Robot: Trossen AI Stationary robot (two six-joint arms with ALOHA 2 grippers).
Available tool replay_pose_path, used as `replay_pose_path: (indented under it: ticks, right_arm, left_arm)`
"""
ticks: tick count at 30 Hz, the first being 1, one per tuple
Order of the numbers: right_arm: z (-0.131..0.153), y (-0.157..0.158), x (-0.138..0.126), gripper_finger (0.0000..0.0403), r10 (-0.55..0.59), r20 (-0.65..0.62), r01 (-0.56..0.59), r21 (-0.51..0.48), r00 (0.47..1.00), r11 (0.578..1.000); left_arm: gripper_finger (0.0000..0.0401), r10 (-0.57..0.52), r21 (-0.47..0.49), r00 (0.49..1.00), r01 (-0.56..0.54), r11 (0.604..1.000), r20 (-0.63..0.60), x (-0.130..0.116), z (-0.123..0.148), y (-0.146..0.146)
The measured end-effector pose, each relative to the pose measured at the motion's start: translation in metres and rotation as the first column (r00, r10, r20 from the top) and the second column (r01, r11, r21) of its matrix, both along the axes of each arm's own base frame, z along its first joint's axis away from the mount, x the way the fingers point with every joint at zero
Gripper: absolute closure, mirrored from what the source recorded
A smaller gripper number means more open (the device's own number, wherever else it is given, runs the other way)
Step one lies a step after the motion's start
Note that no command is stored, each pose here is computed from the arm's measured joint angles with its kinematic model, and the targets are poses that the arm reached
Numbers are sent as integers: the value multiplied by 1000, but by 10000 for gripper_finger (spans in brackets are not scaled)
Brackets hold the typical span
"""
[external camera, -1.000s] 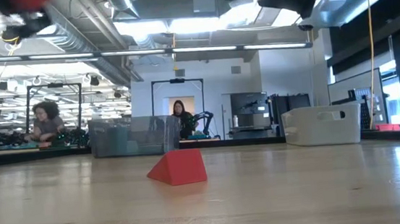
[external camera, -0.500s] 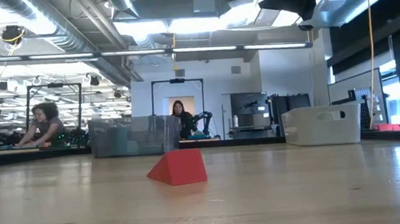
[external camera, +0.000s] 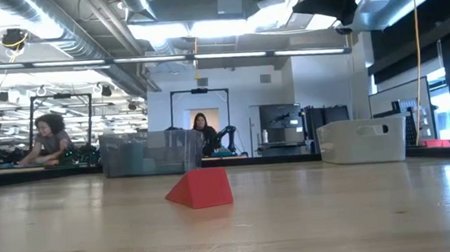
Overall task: Sort & place blocks by color
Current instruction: Put the top red block into the transparent bin, then put the red block into the white transparent bin
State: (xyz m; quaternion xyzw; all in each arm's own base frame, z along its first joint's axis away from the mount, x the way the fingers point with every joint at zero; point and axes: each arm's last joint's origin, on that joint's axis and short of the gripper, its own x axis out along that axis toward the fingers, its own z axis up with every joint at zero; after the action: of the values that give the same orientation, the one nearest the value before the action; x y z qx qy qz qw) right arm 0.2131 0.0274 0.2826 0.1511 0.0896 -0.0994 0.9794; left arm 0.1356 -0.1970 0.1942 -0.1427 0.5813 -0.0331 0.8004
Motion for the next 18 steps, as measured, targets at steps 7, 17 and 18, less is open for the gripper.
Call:
replay_pose_path:
  ticks: [7,17,18]
  right_arm:
    - [0,0,0,61,0,0,0,-1,1000,1000]
    - [0,0,0,61,-2,2,2,9,1000,1000]
    - [0,0,0,61,-5,5,5,25,1000,1000]
  left_arm:
    - [223,38,-24,999,-38,999,-28,3,0,2]
    - [188,104,-138,981,-82,987,164,12,45,40]
    - [188,121,-135,968,-93,986,219,12,52,48]
